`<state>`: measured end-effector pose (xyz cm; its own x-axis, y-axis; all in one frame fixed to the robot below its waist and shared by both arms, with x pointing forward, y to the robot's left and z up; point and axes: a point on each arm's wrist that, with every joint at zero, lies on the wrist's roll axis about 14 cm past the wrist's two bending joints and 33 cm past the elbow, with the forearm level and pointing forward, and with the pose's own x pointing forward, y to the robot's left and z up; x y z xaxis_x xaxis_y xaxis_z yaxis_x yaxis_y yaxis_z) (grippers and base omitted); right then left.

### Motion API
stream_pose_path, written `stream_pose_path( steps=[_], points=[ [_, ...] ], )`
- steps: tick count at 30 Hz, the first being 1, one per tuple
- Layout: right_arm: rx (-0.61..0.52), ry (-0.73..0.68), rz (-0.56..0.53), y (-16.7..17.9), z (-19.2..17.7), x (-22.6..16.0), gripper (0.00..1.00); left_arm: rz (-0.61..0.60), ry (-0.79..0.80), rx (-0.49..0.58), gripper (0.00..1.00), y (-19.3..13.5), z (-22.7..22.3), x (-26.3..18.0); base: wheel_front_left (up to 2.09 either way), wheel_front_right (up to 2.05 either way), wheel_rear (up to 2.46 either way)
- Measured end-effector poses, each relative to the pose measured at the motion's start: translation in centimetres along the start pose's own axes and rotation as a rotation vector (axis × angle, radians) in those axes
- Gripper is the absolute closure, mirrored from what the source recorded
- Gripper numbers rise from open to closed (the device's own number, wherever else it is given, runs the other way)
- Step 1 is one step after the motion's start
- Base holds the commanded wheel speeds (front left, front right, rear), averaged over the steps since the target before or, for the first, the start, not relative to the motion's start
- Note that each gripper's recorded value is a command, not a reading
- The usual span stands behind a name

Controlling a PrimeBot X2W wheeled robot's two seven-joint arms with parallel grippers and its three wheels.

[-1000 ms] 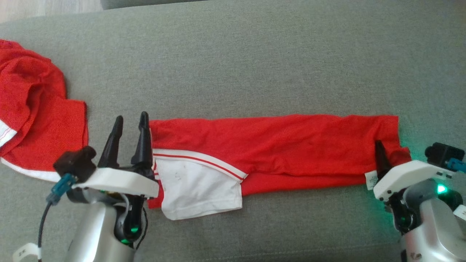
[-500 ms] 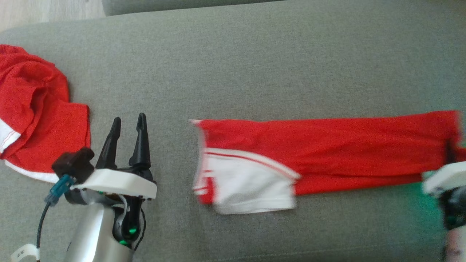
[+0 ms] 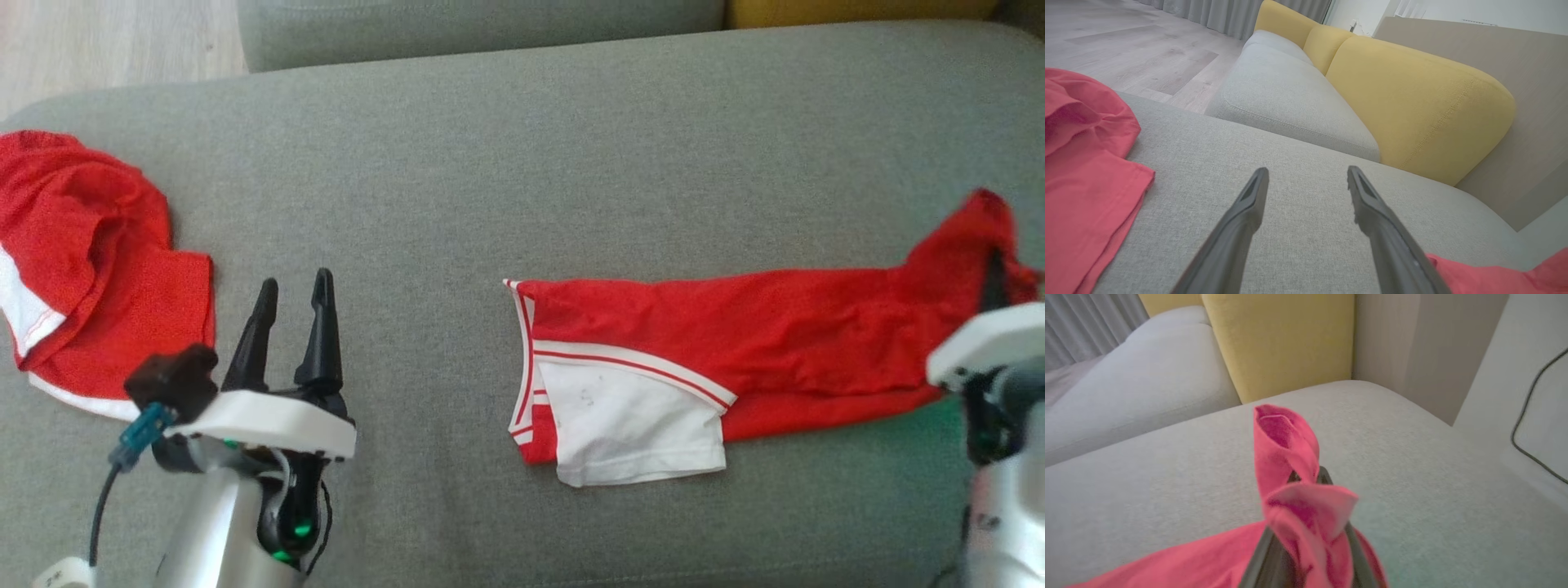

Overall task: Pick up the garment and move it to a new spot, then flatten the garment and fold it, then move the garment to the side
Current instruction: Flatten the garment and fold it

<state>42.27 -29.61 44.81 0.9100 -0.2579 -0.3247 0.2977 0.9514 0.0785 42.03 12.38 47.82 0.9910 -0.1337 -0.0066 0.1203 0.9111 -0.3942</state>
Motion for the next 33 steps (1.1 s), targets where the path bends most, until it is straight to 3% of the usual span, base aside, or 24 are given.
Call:
stream_pose_path(
  steps=[7,19,27,33],
  points=[
    [0.050,-0.029,0.200,6.4,2.1,-1.7,1.00,-0.005,-0.016,-0.005,0.00,-0.5,0.6,-0.6,0.00,0.00,0.00],
    [0.308,0.106,0.566,16.5,-0.6,-6.7,1.00,-0.004,-0.020,-0.015,0.00,-0.8,0.7,-0.9,0.00,0.00,0.00],
    [0.369,0.221,0.717,21.8,-4.1,-9.4,1.00,0.002,-0.009,-0.017,0.00,-0.5,0.4,-1.2,0.00,0.00,0.00],
    [0.386,0.294,0.760,24.0,-6.9,-10.5,1.00,0.029,-0.003,-0.031,0.00,0.2,0.2,-1.5,0.00,0.00,0.00]
  ],
)
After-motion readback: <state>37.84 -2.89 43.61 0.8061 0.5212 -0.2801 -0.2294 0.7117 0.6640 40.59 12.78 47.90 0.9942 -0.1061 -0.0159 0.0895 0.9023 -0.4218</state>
